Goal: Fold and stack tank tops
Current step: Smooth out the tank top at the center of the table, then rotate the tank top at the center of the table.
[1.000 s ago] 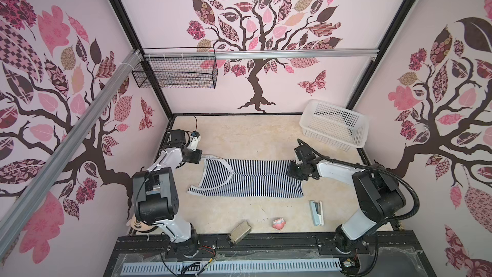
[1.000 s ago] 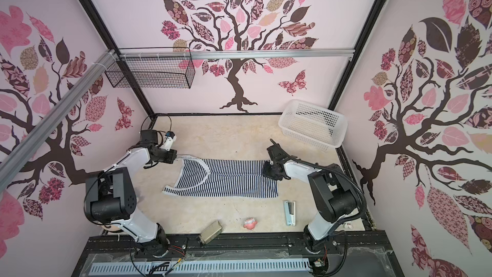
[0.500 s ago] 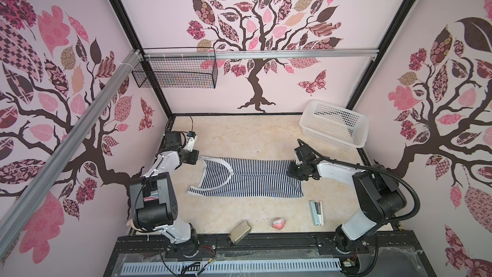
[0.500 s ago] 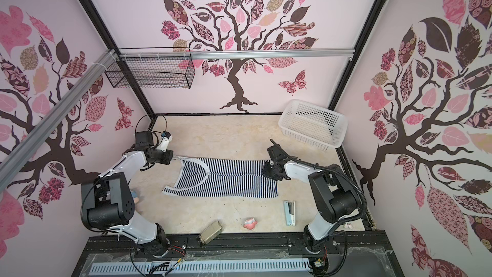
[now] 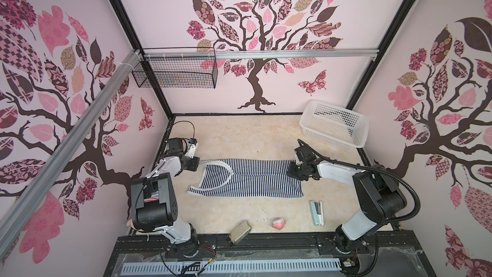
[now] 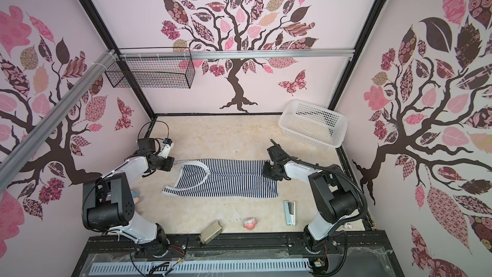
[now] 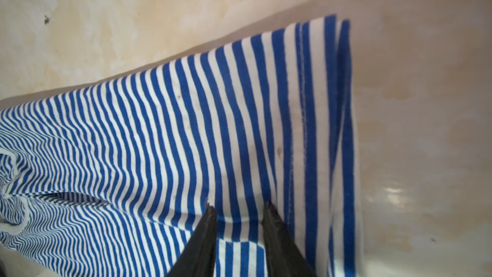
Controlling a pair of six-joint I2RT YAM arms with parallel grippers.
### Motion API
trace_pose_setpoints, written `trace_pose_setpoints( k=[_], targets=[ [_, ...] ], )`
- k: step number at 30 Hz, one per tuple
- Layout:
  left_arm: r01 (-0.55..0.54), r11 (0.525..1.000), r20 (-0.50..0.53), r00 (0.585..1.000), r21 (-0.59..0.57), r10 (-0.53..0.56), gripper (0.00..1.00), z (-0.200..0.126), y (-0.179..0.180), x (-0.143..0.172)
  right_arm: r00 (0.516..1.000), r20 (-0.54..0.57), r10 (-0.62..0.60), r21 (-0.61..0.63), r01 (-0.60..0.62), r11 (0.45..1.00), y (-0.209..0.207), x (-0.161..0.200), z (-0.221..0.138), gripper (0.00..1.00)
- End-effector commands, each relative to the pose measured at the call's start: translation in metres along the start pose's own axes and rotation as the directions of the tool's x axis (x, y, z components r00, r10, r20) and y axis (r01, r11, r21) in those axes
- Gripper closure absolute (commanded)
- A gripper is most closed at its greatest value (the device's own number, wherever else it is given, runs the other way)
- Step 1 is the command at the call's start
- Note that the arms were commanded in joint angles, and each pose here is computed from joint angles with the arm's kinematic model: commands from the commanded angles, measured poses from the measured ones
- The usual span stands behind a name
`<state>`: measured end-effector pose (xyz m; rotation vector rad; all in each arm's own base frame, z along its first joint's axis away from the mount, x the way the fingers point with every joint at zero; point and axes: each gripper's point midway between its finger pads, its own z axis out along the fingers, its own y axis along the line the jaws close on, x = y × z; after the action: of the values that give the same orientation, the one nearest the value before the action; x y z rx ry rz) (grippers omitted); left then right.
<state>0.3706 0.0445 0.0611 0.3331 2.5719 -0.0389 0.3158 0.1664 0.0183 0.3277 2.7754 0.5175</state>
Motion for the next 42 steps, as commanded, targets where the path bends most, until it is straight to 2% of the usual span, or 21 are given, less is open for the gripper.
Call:
trace_pose_setpoints(
  k=[1,14,20,25,35,39,42],
  targets=[
    [-0.008,0.998,0.01,1.0,-0.06,0.009,1.0,0.0,0.012,-0.001,0.978,-0.198,0.063,0.23,-0.016,0.973,-0.066,0.065,0.019,0.67],
    [-0.012,0.998,-0.102,0.995,-0.057,0.006,0.98,0.027,0.016,0.024,0.977,-0.2,0.068,0.233,-0.02,0.972,-0.066,0.064,0.02,0.67],
    [-0.018,0.999,-0.135,0.991,-0.041,0.012,0.88,0.027,0.012,0.027,0.978,-0.197,0.064,0.222,-0.019,0.975,-0.064,0.064,0.018,0.67],
    [-0.013,0.995,-0.177,0.984,-0.102,-0.005,0.79,0.023,0.025,0.028,0.98,-0.191,0.062,0.203,-0.022,0.979,-0.058,0.061,0.013,0.65],
    [0.017,0.993,-0.046,0.999,-0.119,-0.022,0.62,-0.041,0.02,-0.004,0.985,-0.162,0.057,0.165,-0.03,0.986,-0.046,0.054,-0.004,0.55],
    [0.036,0.999,0.021,0.999,-0.039,-0.035,0.58,-0.06,0.002,-0.021,0.987,-0.151,0.054,0.132,-0.034,0.991,-0.038,0.051,-0.01,0.54],
    [-0.02,0.999,0.015,1.0,0.033,0.019,0.58,-0.058,-0.029,-0.031,0.988,-0.146,0.049,0.115,-0.032,0.993,-0.031,0.047,-0.013,0.54]
  ],
)
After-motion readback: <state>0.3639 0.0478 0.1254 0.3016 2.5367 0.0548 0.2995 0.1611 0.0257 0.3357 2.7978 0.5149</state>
